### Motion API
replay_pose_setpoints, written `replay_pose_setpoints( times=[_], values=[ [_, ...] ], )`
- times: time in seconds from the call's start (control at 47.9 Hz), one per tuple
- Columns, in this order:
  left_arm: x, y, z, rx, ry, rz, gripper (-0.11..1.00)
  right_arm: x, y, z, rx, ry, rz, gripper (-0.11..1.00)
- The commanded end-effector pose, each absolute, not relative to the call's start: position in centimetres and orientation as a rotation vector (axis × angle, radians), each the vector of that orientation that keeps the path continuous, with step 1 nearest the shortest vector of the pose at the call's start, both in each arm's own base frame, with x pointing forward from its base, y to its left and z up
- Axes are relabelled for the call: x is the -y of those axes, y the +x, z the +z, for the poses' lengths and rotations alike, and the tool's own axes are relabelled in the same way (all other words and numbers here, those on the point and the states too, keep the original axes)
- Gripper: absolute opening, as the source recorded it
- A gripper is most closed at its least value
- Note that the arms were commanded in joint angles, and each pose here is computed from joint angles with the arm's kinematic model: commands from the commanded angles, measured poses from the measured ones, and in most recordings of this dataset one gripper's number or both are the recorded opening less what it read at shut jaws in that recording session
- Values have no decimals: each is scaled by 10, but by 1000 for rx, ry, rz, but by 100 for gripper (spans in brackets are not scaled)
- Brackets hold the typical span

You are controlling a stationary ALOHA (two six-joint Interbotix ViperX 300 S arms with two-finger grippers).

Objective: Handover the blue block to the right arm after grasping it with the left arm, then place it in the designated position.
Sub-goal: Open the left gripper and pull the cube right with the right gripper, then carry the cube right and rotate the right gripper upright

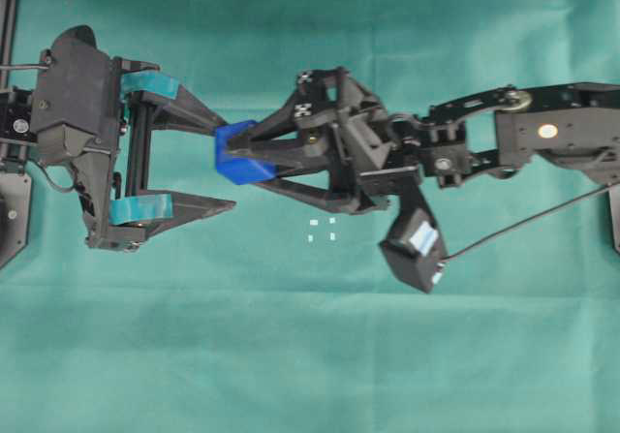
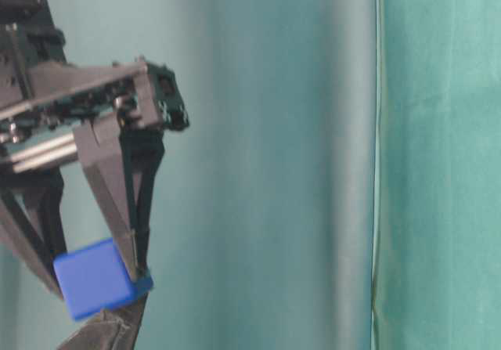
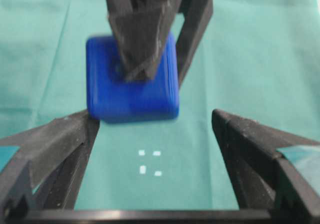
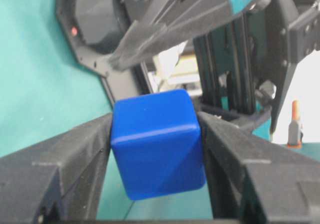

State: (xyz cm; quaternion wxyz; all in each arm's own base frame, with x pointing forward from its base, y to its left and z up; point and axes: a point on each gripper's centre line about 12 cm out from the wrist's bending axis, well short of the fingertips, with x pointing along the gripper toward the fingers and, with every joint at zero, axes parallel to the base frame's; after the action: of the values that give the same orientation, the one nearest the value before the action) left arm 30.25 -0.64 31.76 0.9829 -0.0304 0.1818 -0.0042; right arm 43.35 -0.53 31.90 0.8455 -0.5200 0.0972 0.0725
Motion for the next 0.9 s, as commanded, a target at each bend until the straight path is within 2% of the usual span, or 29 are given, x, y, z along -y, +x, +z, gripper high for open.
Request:
replay_pose_setpoints(
  times=[0.0, 0.481, 0.878],
  values=[
    [9, 301, 325, -341, -60, -19, 100, 4, 420, 338, -169, -1092, 127, 57],
    [13, 278, 327, -323, -53, -37, 100, -1, 374, 335, -168, -1089, 139, 57],
    [13, 276, 327, -320, -53, -37, 100, -2, 370, 336, -166, -1083, 138, 57]
  ],
)
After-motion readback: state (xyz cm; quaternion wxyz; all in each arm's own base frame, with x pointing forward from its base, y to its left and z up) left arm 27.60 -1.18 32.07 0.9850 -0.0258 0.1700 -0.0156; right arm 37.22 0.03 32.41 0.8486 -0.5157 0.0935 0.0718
